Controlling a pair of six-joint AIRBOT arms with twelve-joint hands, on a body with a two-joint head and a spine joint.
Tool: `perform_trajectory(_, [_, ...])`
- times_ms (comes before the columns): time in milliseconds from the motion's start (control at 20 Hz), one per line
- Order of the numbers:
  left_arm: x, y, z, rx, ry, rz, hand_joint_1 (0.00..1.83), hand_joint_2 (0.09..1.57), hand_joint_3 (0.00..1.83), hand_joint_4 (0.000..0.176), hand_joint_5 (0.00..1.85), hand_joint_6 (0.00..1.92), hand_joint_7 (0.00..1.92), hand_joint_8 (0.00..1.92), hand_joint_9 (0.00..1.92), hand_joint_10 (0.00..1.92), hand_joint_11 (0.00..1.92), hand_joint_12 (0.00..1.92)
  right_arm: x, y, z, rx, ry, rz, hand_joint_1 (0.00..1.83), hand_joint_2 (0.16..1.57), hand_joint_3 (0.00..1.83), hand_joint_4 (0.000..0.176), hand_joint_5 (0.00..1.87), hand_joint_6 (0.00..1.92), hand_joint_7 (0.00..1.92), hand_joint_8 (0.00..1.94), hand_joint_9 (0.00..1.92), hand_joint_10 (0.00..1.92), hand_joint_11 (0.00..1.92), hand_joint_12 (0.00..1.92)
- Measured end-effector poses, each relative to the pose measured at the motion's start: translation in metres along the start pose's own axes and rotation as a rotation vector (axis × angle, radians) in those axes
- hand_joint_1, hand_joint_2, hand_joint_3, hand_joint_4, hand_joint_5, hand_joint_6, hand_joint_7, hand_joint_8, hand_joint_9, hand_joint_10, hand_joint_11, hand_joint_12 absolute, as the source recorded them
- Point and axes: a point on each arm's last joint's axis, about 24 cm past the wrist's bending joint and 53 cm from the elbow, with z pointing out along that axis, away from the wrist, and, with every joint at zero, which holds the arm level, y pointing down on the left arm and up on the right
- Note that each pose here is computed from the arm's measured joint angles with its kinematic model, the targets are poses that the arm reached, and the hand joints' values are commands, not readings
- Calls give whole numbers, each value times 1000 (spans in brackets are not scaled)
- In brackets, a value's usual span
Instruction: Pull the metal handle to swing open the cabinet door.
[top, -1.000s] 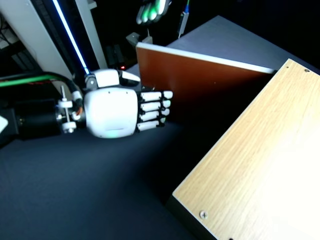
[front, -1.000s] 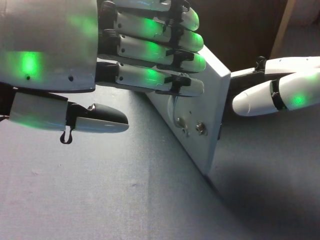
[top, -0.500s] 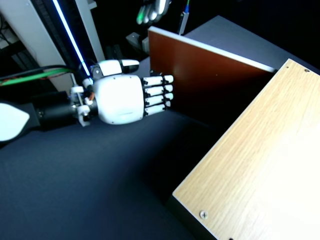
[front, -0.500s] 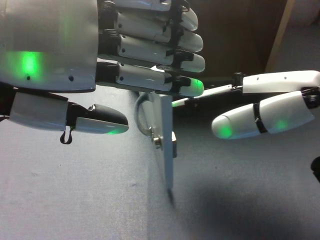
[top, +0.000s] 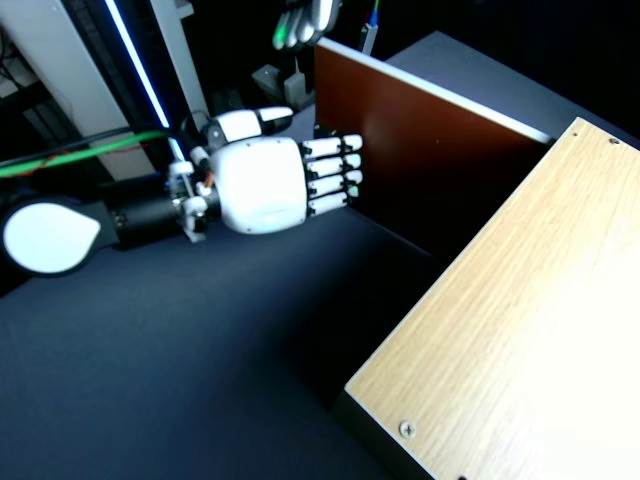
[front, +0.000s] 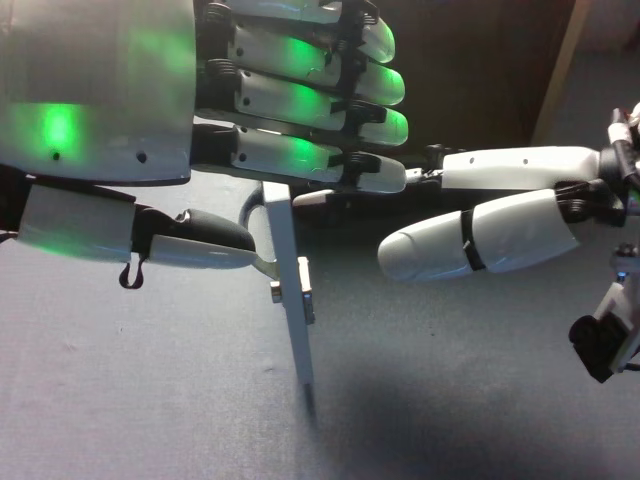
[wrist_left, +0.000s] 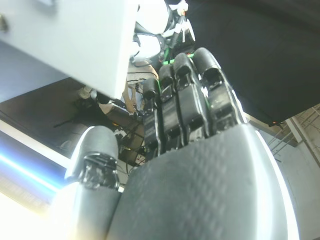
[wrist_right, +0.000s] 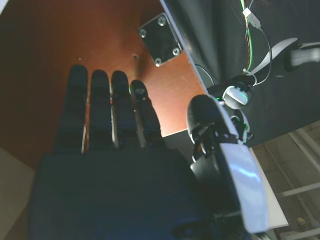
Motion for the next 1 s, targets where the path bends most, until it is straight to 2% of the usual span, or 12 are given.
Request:
perform_trajectory(100, [0,0,0,1,0,0,0,1246,0,0,317,1,327,1,299,0,0,714,3,-3,0,-1,5,8,206,1378,0,0,109,2,164,1,141,1,0,504])
perform_trajectory(250, [0,0,0,0,0,0,40,1173,0,0,313,0,330,1,301,1,0,725,12,-8,0,3,25,-18,302,1268,0,0,124,4,182,4,159,4,0,560])
perform_trajectory(400, [0,0,0,0,0,0,102,1111,0,0,314,2,334,2,303,1,0,737,19,-14,0,6,40,-35,328,1207,0,0,126,1,187,1,169,3,0,598])
perform_trajectory(650, [0,0,0,0,0,2,120,1071,0,0,301,0,331,0,299,0,0,735,26,-7,5,-27,53,-18,391,1110,0,0,118,0,190,0,175,1,0,614])
perform_trajectory(1000, [0,0,0,0,0,3,106,1069,0,0,305,1,328,2,302,2,0,751,31,-3,15,-57,50,-16,359,1098,0,0,104,0,185,0,171,0,0,630])
